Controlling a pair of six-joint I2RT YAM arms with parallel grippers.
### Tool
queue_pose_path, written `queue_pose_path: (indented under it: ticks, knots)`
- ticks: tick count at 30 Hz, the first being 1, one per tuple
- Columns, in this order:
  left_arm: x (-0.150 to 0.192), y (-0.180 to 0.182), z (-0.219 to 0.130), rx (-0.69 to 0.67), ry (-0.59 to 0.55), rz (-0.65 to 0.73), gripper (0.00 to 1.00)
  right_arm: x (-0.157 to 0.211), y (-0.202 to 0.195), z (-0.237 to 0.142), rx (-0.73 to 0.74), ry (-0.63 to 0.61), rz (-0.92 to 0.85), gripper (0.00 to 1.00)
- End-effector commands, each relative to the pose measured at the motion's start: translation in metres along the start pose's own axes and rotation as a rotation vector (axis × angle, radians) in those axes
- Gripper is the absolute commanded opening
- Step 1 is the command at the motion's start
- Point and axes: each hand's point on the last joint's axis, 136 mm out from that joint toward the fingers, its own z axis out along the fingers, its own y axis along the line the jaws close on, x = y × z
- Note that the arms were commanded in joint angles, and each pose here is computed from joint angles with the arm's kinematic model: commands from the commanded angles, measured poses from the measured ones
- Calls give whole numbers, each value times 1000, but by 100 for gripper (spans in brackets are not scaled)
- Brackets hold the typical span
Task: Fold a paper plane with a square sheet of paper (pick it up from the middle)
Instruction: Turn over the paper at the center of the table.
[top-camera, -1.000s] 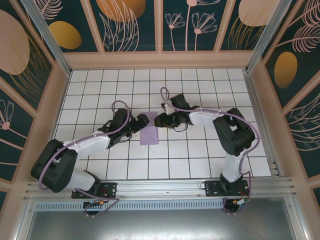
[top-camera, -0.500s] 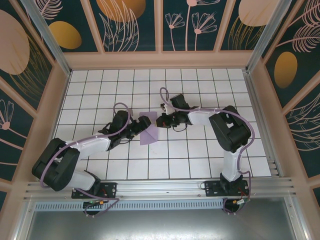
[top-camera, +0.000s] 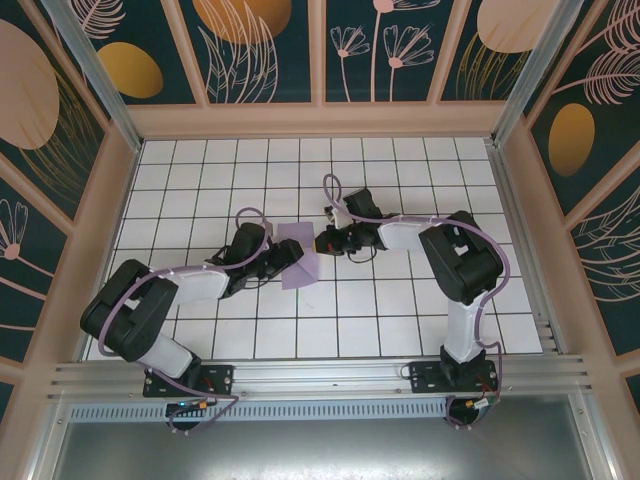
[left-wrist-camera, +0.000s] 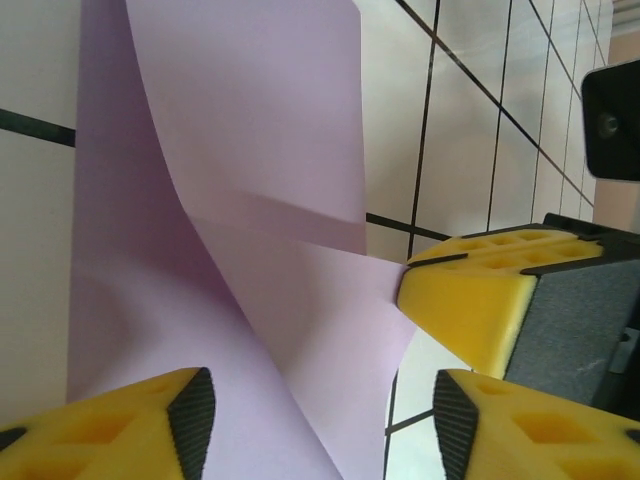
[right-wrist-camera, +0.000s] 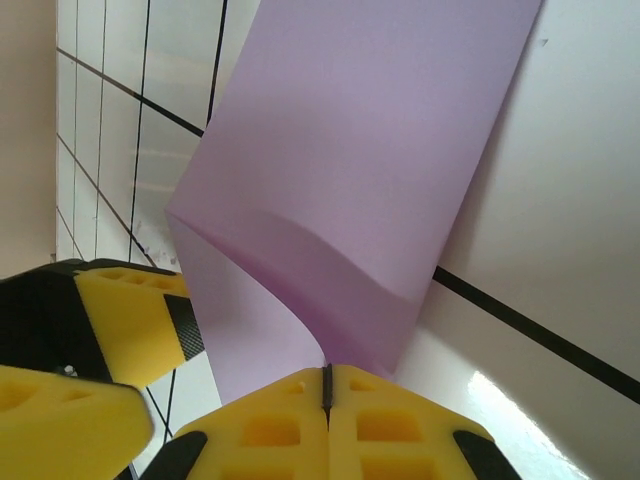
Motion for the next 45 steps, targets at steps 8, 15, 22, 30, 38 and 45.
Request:
queue_pose_path:
  ticks: [8,15,22,30,38,45]
  knots:
    - [-12,-27,12,121,-17,36,42,1,3,-9,-31,-14,14,4]
    - [-17,-28,16,131,-38,64,28,1,5,-13,-26,-20,23,15]
    - [-29,-7,17,-5,-100,71,13,-27,-10,-50,150,-173,14,48]
    - [-55,-12,-8,-230,-136,197,7,-47,-11,-106,295,-377,9,67]
    - [-97,-21,-64,-607,-177,365,6,-52,-18,-159,400,-561,34,73]
    - [-131,-21,-97,-942,-300,492,7,-46,-30,-177,453,-612,74,79]
